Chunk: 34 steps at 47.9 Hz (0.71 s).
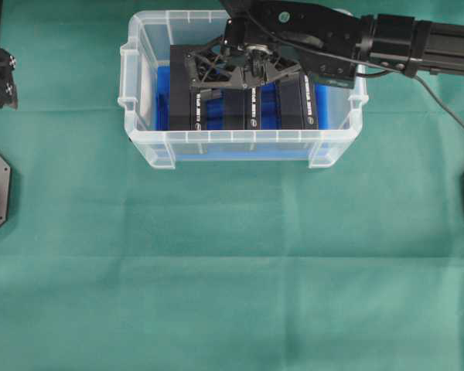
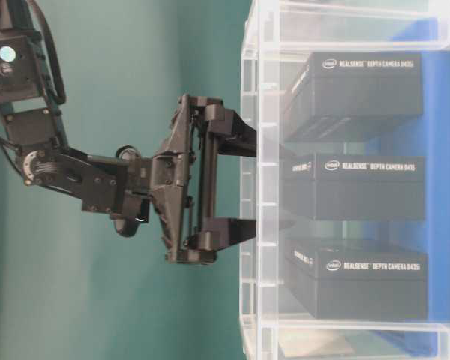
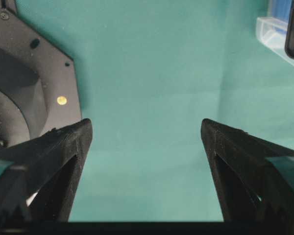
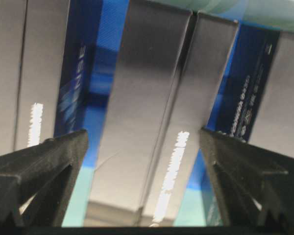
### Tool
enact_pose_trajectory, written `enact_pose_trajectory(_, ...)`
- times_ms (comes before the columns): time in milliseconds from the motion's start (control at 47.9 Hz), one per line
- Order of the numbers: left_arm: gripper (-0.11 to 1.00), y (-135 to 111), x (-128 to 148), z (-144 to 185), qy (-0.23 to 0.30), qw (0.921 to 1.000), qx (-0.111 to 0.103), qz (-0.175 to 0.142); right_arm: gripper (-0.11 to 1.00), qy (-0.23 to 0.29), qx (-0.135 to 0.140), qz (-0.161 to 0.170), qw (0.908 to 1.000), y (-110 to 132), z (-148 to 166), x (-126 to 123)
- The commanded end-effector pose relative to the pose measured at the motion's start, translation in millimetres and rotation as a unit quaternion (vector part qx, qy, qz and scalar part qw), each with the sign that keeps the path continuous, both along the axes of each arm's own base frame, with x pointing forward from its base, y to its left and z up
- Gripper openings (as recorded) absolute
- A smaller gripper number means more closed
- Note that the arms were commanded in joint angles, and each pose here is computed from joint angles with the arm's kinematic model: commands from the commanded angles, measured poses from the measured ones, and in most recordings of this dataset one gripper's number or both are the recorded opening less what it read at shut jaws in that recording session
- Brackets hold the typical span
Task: Take out the box from the case.
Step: 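Lower the right gripper around the middle box and close it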
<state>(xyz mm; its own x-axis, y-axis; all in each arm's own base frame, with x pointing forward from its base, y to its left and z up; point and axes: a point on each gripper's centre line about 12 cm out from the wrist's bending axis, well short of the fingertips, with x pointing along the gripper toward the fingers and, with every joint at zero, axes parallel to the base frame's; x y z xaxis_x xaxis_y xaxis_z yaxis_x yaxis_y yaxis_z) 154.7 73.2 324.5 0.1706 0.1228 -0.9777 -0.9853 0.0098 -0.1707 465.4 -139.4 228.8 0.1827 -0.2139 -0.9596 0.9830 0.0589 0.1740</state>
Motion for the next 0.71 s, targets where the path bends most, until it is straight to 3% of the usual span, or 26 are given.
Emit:
enact_pose_trajectory(0,0.86,0,1,3,-0.005,1.0,0.002,-0.002,0.95,-0.016,-0.004,-0.001,0.9999,-2,8,1)
enact_pose_trajectory(543,0.86,0,1,1,-0.002,1.0,0.001,-0.001,0.95,-0.014,-0.002,-0.008,0.9999,-10,-10,-2)
enact_pose_trajectory(690,0.86,0,1,1,-0.002,1.0,0.001,-0.001,0.86,-0.014,-0.004,-0.027,0.9995,-10,-10,-3)
